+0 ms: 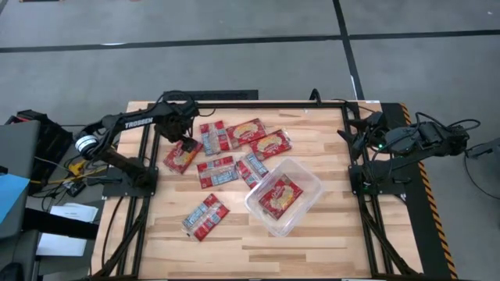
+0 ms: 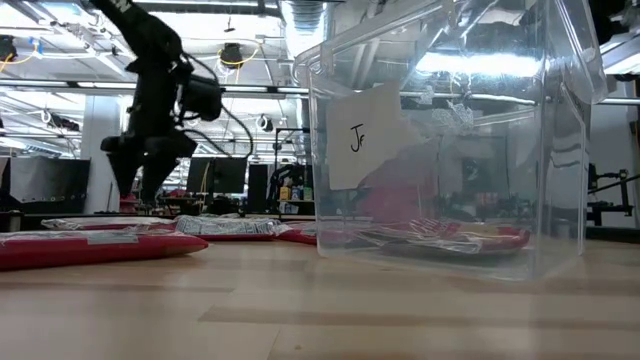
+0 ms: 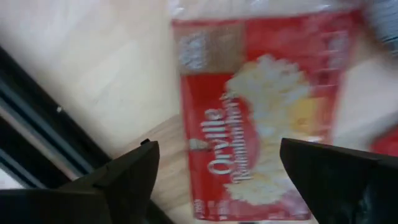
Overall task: Sort popcorn bags into baskets
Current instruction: Put the red popcorn pack into the transparent container
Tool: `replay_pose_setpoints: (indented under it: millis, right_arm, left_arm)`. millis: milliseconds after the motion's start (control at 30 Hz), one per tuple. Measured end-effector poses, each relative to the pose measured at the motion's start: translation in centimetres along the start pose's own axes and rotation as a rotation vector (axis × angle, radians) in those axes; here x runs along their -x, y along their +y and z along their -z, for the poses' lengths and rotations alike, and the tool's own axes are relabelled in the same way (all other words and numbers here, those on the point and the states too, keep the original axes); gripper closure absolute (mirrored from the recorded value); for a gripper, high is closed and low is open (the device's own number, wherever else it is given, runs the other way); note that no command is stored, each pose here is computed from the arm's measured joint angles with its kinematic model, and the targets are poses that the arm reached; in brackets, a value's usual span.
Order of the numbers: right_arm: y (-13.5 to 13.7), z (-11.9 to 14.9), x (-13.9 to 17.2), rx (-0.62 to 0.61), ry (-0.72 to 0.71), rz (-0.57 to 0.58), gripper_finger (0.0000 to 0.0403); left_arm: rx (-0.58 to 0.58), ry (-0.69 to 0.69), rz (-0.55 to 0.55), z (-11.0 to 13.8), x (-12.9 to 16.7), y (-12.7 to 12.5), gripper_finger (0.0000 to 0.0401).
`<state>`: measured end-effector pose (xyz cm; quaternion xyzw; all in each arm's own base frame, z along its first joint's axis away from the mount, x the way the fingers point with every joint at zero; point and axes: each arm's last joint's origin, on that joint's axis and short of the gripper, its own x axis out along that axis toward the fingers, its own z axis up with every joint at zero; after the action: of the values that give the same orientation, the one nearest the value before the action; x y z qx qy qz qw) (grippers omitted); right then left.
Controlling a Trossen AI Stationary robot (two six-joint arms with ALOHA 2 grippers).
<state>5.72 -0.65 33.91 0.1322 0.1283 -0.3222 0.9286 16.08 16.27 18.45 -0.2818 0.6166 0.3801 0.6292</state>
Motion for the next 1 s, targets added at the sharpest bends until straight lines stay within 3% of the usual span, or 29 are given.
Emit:
replay_pose_setpoints:
  millis: [267,400,533,833,900,1000]
  right_arm:
    - [-0.1,-0.1,0.0,-0.060,-0.036,0.048,0.0107]
    - [-0.2,-0.2,0.0,-0.064,-0.056,0.076,0.0107]
    - [-0.2,-0.2,0.0,-0.064,-0.067,0.092,0.0107]
    - [-0.3,-0.2,0.0,-0.070,-0.078,0.110,0.0107]
    - [-0.3,-0.2,0.0,-0.069,-0.077,0.111,0.0107]
    - [-0.3,-0.2,0.0,-0.064,-0.074,0.113,0.0107]
  left_arm:
    - [0.043,0.020,0.137,1.3,-3.3,1.8,0.0082]
    - [0.054,0.062,0.201,2.5,-5.0,1.6,0.0105]
    - [0.078,0.081,0.235,2.8,-5.8,1.5,0.0167]
    - [0.167,0.052,0.212,1.9,-5.4,1.7,0.0364]
    - [0.185,0.050,0.214,1.8,-5.4,1.7,0.0386]
    - [0.212,0.052,0.215,1.5,-5.1,1.7,0.0386]
